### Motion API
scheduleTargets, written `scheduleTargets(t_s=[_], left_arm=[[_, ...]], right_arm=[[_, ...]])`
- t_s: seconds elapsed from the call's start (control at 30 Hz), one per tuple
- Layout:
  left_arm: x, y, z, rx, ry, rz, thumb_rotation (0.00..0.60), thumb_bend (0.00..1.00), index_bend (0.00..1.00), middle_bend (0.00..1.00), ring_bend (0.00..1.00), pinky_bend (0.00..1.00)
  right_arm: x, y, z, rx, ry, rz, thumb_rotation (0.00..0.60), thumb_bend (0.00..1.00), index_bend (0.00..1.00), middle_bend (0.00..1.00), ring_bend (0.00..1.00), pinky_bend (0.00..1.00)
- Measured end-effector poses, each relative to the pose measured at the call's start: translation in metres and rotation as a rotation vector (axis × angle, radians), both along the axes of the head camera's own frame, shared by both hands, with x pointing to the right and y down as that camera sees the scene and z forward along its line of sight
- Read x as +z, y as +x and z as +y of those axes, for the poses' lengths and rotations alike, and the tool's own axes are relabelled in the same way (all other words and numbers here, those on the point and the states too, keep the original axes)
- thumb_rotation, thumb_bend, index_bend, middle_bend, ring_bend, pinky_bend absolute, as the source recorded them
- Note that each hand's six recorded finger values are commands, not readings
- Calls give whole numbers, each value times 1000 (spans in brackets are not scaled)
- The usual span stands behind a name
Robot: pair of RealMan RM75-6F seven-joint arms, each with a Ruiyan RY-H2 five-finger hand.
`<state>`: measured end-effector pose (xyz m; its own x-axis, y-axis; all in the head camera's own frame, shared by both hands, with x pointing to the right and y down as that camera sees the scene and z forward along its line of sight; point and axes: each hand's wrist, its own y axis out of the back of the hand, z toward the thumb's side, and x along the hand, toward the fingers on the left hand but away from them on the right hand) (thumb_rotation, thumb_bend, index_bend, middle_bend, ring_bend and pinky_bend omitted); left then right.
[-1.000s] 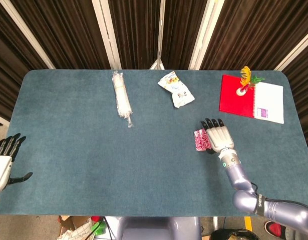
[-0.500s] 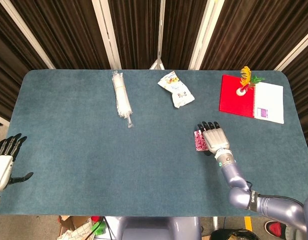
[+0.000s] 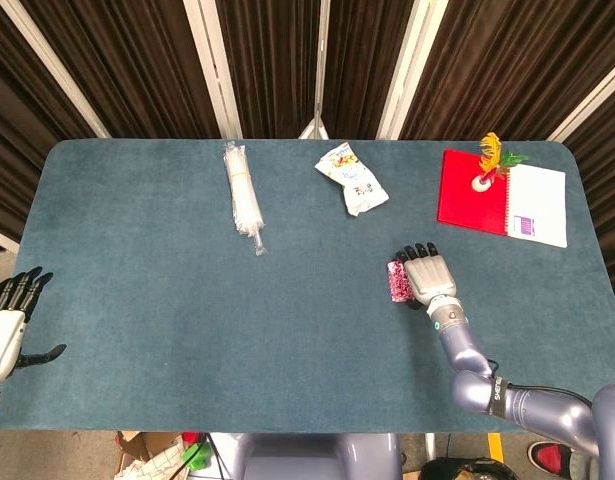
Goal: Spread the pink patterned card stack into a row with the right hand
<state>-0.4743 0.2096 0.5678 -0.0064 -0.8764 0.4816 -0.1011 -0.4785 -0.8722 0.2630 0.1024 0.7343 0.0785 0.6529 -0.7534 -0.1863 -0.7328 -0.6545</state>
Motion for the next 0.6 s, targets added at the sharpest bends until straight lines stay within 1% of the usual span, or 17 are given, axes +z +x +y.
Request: scheduleTargets(t_s=[0.17,0.33,0.43,0.6], left_arm=[[0,0,0,1,0,-1,600,0,0,0,0,0],[0,0,0,0,0,-2,600,0,0,0,0,0],[0,0,0,-1,2,-1,600,0,0,0,0,0],[-1,0,0,0,5,-1,600,0,0,0,0,0]], right_arm=[[2,2,1,10,-4,0,600,262,322,280,48,0],[3,1,2,8,-5,-7,600,261,479,378,111,0],[3,-1,2,7,3,-17,600,262,521,414,133,0],[-3,-4,1,-2,27,-37,600,262,550,439,148,0]])
